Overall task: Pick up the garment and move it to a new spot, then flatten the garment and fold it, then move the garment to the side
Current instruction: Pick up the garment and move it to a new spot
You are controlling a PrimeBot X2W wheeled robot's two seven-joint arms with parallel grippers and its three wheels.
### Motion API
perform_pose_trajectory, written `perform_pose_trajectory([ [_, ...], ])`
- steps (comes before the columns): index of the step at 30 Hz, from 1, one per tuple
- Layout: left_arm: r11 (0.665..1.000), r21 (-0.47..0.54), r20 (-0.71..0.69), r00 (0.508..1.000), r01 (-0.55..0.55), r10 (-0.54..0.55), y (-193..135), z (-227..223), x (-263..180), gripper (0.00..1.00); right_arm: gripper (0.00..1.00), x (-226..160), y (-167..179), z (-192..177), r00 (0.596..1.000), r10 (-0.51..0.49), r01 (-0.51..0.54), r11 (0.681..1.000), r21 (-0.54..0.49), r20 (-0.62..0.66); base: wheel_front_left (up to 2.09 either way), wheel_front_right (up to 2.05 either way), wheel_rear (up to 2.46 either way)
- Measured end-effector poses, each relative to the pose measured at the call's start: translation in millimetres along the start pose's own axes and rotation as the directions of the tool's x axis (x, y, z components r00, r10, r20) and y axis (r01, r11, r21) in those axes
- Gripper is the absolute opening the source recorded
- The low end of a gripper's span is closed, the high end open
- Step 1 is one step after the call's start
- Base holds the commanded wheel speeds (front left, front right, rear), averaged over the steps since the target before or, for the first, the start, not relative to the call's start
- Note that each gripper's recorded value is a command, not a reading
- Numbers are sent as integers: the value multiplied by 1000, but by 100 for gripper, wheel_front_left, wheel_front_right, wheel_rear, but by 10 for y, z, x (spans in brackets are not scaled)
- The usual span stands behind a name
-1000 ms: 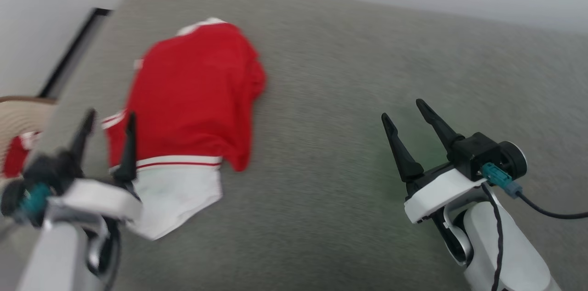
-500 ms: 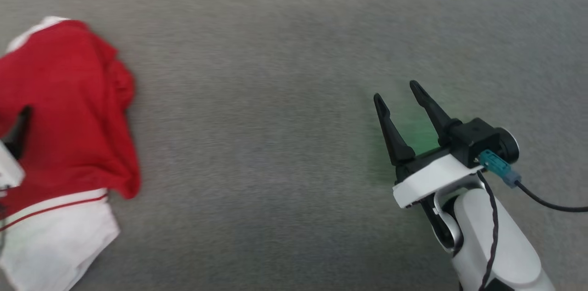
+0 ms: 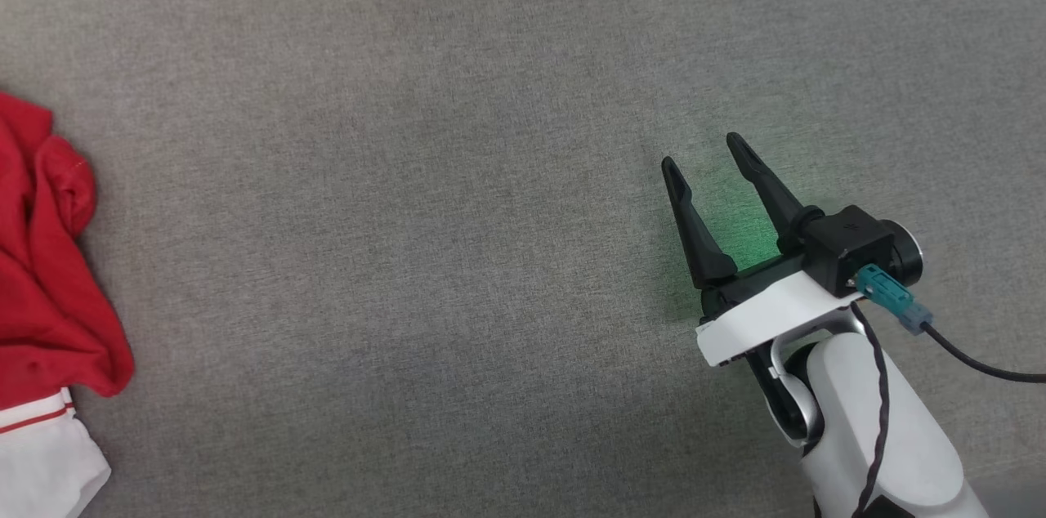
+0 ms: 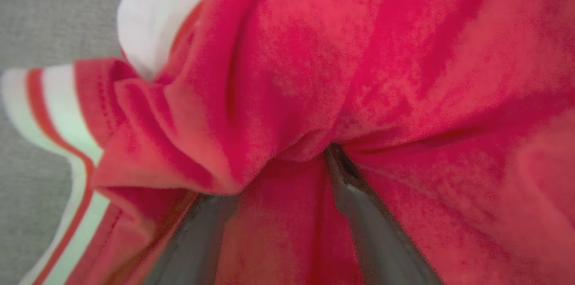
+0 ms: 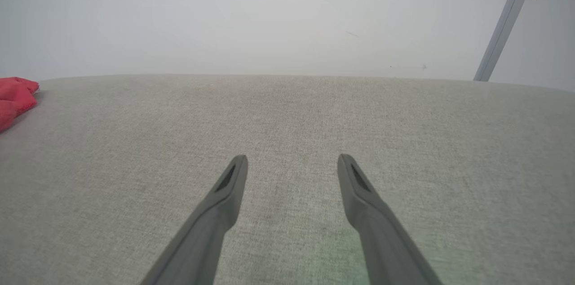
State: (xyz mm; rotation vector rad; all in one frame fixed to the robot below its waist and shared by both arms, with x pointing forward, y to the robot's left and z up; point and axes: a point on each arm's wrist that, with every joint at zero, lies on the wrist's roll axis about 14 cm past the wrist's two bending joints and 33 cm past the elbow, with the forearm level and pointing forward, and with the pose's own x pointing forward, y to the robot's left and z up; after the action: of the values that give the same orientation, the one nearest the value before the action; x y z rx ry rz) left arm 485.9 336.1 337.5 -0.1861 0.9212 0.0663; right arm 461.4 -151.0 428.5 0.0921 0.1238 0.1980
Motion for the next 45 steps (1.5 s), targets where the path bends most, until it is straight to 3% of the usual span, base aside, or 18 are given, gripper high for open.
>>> perform_pose_trajectory([
  [4,999,41,70,997,12,-15,-77,59,-54,0,100,-16,1,103,1000,-1,2,1000,-2,26,0,0,0],
  [9,981,192,230,972,-4,-41,-177,342,-244,0,100,-74,46,252,998,0,-1,1000,15,63,0,0,0],
  [13,949,313,431,886,31,-170,-607,931,-517,0,100,-143,104,362,996,3,-5,1000,29,91,0,0,0],
  [17,887,448,478,807,116,-347,-1237,1160,-720,0,100,-230,106,441,994,-12,7,999,48,112,0,0,0],
  [20,802,562,449,738,205,-503,-1855,1231,-834,0,100,-304,9,478,991,-48,41,997,60,123,0,0,0],
  [23,681,665,369,657,308,-657,-2512,1143,-963,0,100,-383,-104,519,987,-89,80,994,71,134,0,0,0],
  [26,534,738,264,553,411,-790,-3161,971,-1139,0,100,-485,-231,517,981,-136,125,988,88,135,0,0,0],
  [32,183,789,-3,302,586,-953,-4261,335,-1562,0,100,-690,-511,492,963,-236,222,968,116,126,0,0,0],
  [34,109,785,-69,260,610,-963,-4446,197,-1617,0,100,-758,-581,479,957,-264,248,959,136,122,0,0,0],
  [38,73,767,-162,303,637,-939,-4522,28,-1418,0,100,-884,-728,483,940,-320,299,940,166,122,0,0,0],
  [41,60,734,-294,396,677,-870,-4383,-358,-1125,0,100,-998,-839,449,925,-364,341,922,182,110,0,0,0],
  [45,73,717,-374,471,694,-799,-4216,-562,-867,0,100,-1080,-903,420,914,-393,369,908,201,100,0,0,0],
])
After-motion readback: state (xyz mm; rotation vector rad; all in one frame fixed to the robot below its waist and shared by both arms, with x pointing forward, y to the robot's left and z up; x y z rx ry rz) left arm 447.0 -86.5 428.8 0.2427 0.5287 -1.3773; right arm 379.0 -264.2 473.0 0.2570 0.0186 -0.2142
